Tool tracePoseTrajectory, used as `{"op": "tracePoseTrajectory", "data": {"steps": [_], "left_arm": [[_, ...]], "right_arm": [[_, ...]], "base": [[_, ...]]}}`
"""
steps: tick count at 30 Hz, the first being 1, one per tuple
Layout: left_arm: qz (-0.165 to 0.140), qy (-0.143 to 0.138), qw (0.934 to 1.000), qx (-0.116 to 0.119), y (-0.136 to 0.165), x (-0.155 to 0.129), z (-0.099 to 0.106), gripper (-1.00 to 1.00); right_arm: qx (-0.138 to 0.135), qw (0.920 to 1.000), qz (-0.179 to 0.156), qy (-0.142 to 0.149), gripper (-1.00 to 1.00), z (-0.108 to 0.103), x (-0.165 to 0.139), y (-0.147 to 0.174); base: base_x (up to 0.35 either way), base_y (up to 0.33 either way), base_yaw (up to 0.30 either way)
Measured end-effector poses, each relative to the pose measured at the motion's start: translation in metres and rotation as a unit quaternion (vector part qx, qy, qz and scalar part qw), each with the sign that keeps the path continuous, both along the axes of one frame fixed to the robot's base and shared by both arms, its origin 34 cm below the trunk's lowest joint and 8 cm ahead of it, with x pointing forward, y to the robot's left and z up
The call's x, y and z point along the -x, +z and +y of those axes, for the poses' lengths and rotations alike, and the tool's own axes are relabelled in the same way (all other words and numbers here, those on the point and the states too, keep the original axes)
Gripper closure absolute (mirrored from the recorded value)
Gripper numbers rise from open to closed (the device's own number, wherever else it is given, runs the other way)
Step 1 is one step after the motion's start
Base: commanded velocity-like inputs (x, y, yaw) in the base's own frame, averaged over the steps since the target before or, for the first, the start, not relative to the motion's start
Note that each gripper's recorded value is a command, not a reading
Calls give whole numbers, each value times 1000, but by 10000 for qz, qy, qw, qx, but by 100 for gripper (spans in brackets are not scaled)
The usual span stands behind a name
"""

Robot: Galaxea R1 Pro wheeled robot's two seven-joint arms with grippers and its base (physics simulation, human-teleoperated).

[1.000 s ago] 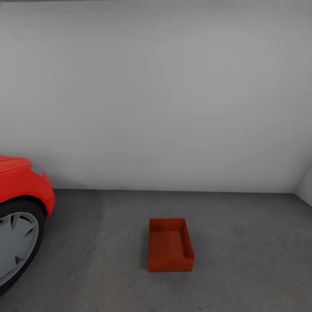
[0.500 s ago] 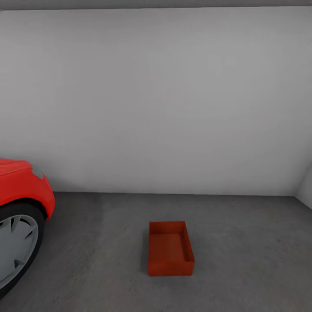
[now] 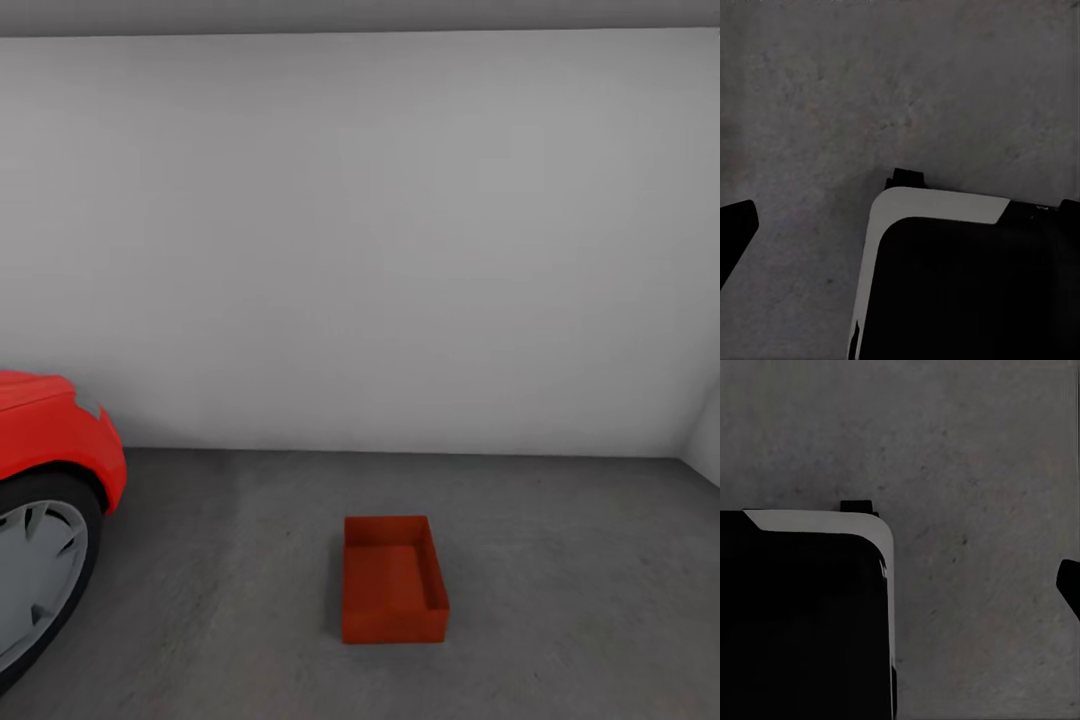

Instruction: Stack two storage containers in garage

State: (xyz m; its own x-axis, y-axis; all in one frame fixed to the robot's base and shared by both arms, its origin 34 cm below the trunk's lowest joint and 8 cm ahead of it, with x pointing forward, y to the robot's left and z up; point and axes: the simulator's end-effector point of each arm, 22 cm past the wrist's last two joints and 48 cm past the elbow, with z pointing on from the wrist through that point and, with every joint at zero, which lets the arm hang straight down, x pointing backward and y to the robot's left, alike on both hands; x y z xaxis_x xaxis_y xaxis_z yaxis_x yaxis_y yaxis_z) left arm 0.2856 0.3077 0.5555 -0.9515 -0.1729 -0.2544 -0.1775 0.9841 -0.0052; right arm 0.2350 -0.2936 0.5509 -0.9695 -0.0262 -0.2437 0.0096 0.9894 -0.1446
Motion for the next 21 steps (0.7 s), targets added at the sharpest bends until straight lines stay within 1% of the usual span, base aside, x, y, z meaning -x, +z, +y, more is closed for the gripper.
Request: {"op": "tracePoseTrajectory", "data": {"steps": [6, 15, 21], "left_arm": [[-43, 1, 10000, 2, 1, -3, 0, -100], [-115, 1, 9999, -5, 3, -8, 1, -100], [-158, 0, 9999, -1, 5, -10, 0, -100]], "right_arm": [[-1, 9999, -132, 1, -100, 0, 1, 1], [-1, 9998, -216, 2, -100, 0, -4, 3], [0, 9997, -250, 2, -100, 0, -6, 4]], "base": [[0, 0, 0], [0, 0, -2], [0, 0, -99]]}}
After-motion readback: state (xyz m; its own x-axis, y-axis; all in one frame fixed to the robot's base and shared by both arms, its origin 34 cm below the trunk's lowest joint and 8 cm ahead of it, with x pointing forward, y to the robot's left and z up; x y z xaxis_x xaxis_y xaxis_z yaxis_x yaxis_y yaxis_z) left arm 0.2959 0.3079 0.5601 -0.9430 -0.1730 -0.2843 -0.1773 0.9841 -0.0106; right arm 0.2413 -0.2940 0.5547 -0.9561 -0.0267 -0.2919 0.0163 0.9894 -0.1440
